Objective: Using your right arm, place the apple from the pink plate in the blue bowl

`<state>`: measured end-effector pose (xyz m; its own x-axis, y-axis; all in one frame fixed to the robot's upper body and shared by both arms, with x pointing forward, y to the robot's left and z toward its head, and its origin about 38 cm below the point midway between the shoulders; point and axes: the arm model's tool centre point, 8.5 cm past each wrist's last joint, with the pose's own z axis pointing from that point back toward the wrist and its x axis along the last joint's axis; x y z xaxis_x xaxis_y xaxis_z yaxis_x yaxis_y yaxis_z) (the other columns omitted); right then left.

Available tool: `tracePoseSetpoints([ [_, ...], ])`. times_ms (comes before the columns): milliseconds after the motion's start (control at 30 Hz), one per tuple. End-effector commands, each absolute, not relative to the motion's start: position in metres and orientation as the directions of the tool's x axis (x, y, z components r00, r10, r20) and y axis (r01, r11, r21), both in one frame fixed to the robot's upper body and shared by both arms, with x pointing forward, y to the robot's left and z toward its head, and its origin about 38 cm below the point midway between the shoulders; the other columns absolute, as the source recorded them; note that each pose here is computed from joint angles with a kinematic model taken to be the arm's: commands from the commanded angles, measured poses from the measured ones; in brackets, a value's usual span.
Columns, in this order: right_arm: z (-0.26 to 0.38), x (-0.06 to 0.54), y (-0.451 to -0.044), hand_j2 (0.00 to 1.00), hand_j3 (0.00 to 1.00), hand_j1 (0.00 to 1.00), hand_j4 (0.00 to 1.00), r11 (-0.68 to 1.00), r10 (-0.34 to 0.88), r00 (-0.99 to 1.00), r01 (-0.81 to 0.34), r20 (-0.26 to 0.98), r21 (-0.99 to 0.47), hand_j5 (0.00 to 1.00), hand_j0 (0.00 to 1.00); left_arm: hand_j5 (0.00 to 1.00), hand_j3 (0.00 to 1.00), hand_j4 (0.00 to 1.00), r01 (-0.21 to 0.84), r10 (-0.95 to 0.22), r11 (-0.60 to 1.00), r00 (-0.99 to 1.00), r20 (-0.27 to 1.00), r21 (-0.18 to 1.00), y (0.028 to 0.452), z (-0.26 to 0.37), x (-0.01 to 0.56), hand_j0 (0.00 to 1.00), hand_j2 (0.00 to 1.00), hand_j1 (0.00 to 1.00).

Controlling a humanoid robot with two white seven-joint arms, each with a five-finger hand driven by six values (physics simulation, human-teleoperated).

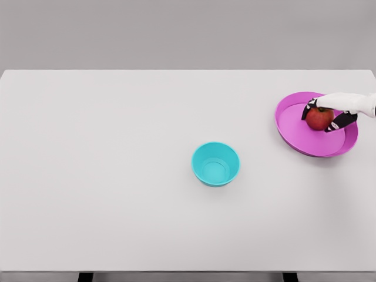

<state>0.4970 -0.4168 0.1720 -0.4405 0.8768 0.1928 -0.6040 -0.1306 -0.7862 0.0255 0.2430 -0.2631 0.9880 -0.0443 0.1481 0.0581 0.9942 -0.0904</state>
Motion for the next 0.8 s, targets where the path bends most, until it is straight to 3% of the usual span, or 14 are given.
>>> tracePoseSetpoints([
  [0,0.174,0.497,-0.416,0.56,0.56,0.56,0.56,-0.121,0.876,-0.439,-0.601,0.199,-0.79,0.56,0.56,1.0,1.0,1.0,0.058,-0.044,0.994,0.988,0.148,-0.091,0.243,-0.263,0.026,1.0,1.0,1.0],
  [767,0.234,0.483,-0.339,0.56,0.56,0.56,0.56,-0.287,0.707,-0.702,-0.394,0.085,-0.873,0.56,0.56,1.0,1.0,1.0,0.058,-0.044,0.994,0.988,0.148,-0.091,0.243,-0.263,0.026,1.0,1.0,1.0],
])
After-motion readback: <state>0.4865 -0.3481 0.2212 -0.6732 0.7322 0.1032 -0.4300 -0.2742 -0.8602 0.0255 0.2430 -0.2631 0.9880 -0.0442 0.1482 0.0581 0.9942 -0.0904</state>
